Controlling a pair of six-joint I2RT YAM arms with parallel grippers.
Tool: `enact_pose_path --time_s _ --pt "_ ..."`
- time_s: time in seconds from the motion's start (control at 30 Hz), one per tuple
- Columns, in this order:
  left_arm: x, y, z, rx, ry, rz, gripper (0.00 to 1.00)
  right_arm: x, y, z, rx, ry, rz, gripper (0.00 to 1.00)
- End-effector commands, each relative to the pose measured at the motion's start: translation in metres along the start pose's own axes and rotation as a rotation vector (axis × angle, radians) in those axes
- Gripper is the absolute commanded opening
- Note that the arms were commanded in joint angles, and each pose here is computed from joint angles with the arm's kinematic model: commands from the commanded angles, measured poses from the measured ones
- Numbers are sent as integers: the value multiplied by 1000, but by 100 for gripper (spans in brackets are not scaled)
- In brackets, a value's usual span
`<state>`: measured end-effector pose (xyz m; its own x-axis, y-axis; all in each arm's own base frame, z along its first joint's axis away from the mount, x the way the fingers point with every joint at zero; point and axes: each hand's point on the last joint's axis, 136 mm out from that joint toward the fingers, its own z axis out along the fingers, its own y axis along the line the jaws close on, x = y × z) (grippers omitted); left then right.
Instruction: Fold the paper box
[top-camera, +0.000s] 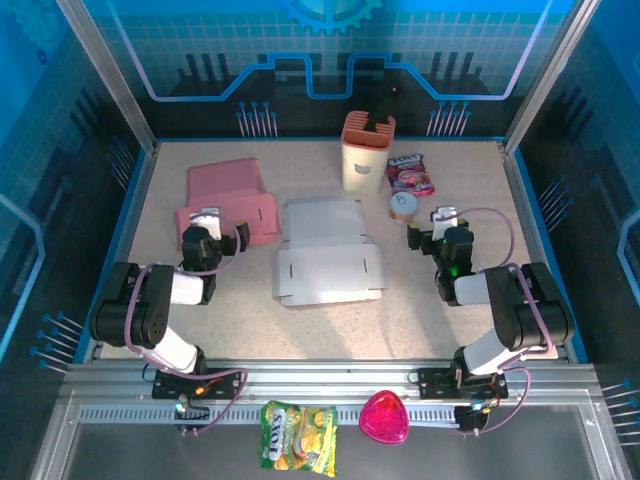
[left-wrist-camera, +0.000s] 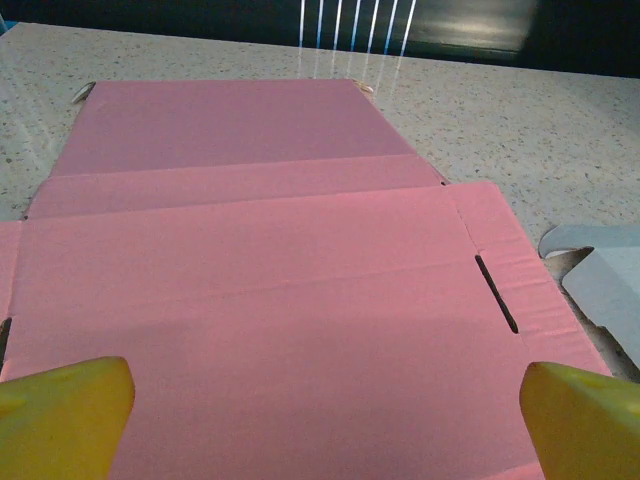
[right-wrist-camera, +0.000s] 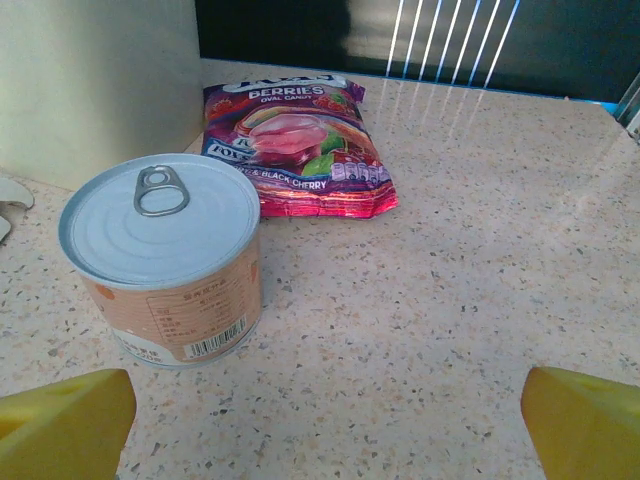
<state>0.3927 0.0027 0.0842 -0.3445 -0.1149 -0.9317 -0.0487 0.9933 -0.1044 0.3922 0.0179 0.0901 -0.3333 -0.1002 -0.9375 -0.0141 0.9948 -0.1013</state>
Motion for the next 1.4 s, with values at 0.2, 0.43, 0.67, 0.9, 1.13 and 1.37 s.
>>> enact_pose_path --time_s 0.2,0.43,0.67,0.9,1.13,1.37 --pt "-11 -4 1 20 -24 10 99 -12 6 0 -16 -36 -19 100" --pt "-11 -3 1 19 -24 10 99 -12 6 1 -17 -35 -18 100" --pt "-11 -9 2 48 -15 20 99 -12 6 1 -17 -33 -17 100" --pt "-29 -1 -20 -90 -93 53 99 -20 5 -32 58 -187 -47 100" --pt "-78 7 -58 -324 150 -441 99 -131 18 -98 274 -422 -110 100" --pt "-78 -39 -50 -103 303 -845 94 -105 5 -124 2 150 644 100"
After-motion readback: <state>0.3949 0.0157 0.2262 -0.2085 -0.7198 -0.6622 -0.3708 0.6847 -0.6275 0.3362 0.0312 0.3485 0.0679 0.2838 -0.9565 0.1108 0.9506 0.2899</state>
